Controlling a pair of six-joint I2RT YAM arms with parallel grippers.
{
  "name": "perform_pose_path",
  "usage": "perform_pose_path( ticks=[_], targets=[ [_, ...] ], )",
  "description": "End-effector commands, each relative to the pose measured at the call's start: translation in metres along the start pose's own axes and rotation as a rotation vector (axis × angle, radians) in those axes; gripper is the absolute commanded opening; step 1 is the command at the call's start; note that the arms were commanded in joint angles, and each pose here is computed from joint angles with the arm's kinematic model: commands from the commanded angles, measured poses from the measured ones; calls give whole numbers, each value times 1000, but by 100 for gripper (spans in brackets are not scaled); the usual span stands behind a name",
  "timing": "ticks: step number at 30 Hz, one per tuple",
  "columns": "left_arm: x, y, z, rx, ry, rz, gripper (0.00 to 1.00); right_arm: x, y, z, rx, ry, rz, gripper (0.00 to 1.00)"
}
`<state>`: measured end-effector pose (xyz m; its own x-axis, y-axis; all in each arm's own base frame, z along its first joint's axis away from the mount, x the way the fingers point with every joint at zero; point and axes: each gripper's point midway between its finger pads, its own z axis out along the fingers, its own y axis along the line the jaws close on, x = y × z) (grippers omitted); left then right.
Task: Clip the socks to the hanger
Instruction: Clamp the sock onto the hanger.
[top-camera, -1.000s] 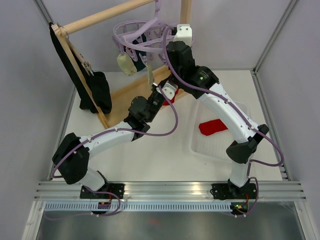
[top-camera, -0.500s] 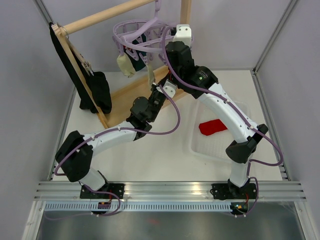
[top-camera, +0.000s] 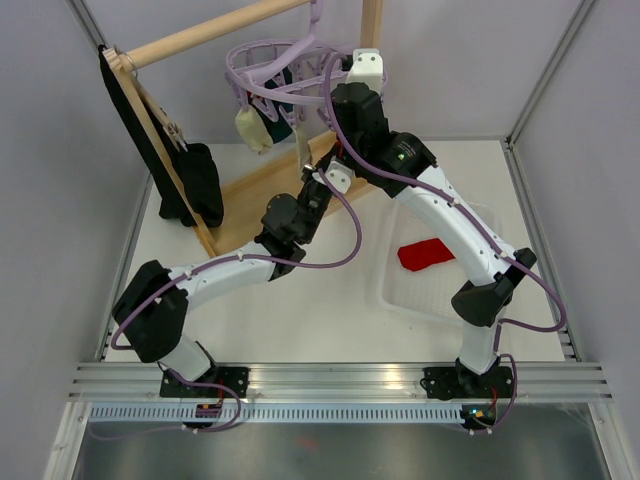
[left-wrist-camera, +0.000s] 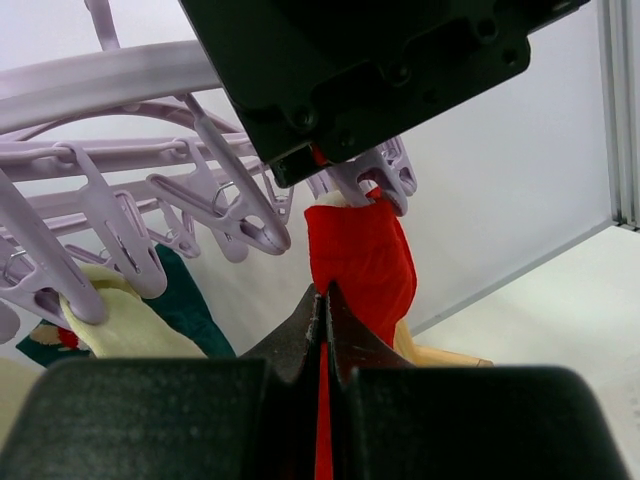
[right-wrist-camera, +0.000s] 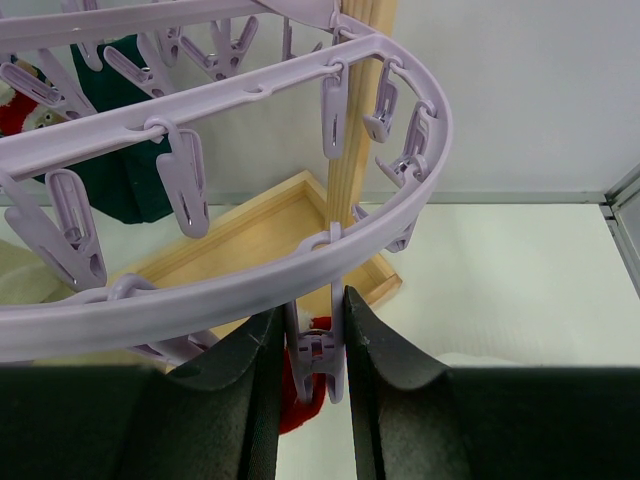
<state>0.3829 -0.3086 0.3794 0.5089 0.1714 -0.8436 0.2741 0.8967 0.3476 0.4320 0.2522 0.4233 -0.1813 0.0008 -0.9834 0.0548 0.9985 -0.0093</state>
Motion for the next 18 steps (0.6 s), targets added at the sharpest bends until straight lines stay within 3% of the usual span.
perform_pose_path(
  ticks=[1,18],
  targets=[
    [-31,12,6,-54,-80,-48,2,-11,-14,-2,57,-26,29,0],
    [-34,7,3,-76,-85,-88,2,-10,-16,-3,62,-24,43,0]
  ],
)
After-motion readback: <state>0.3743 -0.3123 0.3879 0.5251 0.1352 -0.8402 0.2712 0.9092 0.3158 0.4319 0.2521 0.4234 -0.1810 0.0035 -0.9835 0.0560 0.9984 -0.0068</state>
